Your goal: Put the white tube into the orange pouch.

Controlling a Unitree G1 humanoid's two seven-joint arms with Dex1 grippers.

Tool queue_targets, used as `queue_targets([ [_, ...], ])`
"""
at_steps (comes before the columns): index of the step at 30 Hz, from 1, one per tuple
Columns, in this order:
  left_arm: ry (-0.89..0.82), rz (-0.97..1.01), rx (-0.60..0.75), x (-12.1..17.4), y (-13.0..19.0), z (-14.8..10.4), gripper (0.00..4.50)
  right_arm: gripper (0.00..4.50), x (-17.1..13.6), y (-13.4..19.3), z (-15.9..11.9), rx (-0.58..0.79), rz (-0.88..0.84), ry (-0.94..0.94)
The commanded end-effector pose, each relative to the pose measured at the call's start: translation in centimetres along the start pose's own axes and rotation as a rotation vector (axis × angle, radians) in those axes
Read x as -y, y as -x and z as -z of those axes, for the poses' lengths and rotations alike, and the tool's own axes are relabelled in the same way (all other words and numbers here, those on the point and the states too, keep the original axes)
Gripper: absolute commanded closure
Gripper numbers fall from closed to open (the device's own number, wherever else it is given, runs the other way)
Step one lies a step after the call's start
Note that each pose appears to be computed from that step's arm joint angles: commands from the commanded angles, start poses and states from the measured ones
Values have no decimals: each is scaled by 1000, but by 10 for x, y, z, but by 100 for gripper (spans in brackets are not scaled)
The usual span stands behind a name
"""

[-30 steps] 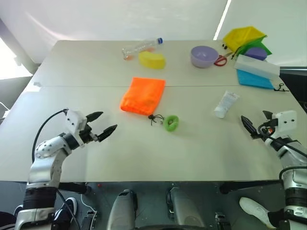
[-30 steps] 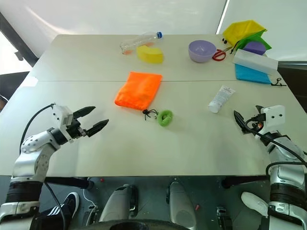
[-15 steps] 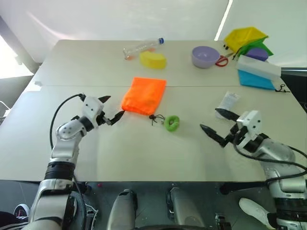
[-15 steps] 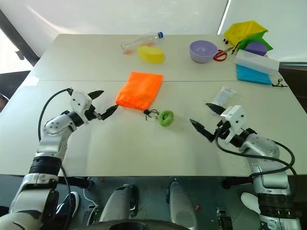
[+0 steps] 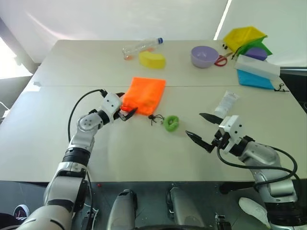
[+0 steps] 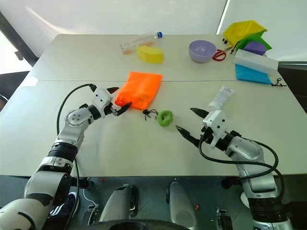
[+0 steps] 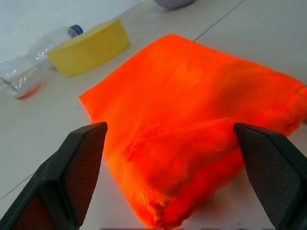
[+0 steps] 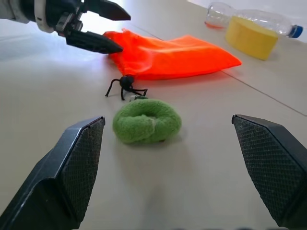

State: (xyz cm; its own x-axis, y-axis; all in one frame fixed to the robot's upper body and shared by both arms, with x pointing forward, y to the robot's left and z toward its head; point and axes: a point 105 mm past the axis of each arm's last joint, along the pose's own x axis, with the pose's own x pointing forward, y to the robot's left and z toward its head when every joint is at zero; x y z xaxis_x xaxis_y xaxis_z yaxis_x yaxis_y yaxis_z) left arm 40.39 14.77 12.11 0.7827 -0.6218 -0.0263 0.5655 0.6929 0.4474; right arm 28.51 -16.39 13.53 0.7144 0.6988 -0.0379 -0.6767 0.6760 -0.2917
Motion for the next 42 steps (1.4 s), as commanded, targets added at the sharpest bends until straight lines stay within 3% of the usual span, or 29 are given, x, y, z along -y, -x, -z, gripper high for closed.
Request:
queue_targets([
  [1,-64,-18,51,-8,-4,-17,0,6,1,1,-12,33,5,41],
  [19,-358,48,0,-1,19,-8,0,6,5,-3,-13,36,18,43],
  [29,-363,-44,-6,-10,2,-12,0,6,4,-5,-13,35,12,46],
  [33,-322,-8,-63,-2,-3,3,0,6,7,-4,-14,32,25,60],
  [37,-310,3,-53,2,-8,2,128,0,8,-3,-14,27,31,70],
  [42,-303,8,-52,3,-8,2,392,0,10,0,-13,18,42,76],
])
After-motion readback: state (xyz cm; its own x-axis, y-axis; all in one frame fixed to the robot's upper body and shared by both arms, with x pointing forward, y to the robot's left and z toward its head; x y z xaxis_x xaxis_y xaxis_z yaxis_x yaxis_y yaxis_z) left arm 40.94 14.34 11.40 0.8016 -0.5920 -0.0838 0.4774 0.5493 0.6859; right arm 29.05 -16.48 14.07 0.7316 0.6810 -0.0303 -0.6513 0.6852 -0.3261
